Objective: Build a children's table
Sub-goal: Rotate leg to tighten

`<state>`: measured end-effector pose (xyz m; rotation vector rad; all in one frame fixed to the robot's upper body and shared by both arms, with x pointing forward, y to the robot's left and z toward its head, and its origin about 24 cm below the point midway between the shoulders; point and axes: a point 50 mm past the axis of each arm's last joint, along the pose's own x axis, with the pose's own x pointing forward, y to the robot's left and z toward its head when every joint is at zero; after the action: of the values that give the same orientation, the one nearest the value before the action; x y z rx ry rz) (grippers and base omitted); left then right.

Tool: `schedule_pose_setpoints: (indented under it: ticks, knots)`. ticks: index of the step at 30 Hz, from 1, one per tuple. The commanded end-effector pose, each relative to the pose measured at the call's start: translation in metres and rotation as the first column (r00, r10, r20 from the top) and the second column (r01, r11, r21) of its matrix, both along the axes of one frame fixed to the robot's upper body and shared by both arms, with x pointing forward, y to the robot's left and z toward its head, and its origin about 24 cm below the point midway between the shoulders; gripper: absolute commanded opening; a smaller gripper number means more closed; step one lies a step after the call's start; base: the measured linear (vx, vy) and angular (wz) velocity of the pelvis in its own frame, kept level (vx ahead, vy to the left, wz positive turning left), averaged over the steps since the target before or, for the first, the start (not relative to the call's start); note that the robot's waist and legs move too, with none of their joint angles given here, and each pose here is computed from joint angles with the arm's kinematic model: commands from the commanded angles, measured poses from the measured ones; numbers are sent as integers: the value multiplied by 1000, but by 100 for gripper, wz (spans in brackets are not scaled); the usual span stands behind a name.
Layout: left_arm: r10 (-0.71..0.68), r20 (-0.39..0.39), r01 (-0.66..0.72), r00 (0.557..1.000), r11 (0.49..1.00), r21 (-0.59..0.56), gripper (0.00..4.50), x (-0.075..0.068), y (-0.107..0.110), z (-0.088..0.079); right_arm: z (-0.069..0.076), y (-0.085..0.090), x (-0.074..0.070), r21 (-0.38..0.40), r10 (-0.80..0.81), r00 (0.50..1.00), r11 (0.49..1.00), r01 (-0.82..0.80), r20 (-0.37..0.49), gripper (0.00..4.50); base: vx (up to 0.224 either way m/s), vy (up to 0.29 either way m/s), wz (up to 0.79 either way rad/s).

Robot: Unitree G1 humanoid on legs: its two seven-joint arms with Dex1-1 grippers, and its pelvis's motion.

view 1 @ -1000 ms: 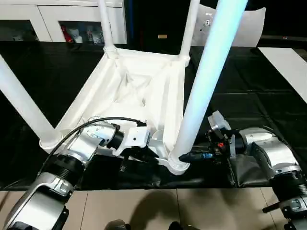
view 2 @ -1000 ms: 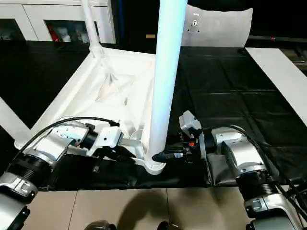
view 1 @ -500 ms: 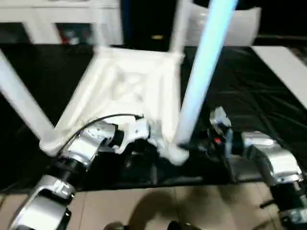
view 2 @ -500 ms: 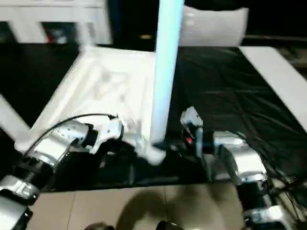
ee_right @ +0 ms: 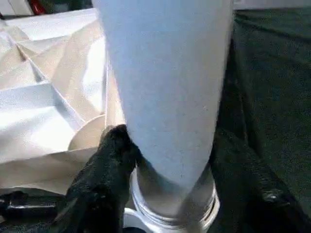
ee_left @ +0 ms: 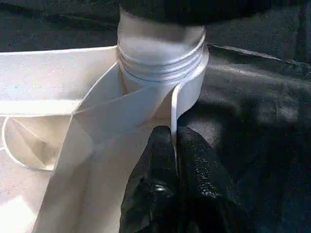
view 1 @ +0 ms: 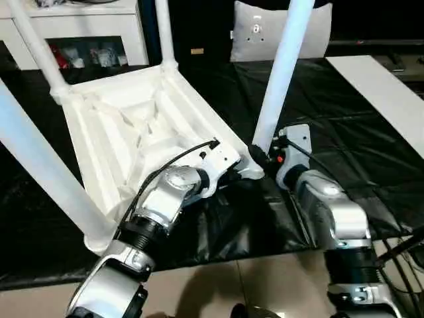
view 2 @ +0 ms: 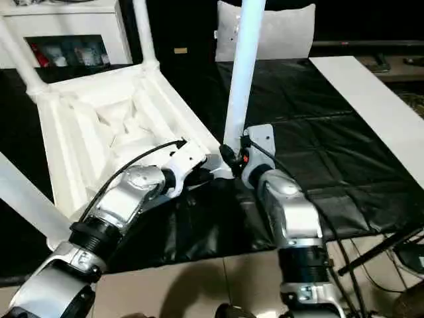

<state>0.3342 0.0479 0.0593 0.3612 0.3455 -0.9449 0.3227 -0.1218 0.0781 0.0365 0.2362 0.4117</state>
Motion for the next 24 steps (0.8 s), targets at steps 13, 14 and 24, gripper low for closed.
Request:
schedule_pose_setpoints:
  ticks: [13, 14, 24]
  knots:
    - [-315, 57, 315, 947, 949, 0, 0, -15, 26, 9, 11, -36, -27, -8, 451, 892, 893, -451, 22, 392, 0, 0, 0]
    - [-322, 54, 323, 945, 947, 2, 0, -16, 27, 9, 11, -37, -28, -11, 459, 888, 888, -459, 22, 406, 0, 0, 0]
    - [-636, -26, 635, 772, 768, 83, 0, -34, 55, 6, 20, -65, -37, -132, 743, 668, 659, -741, -43, 446, 0, 0, 0]
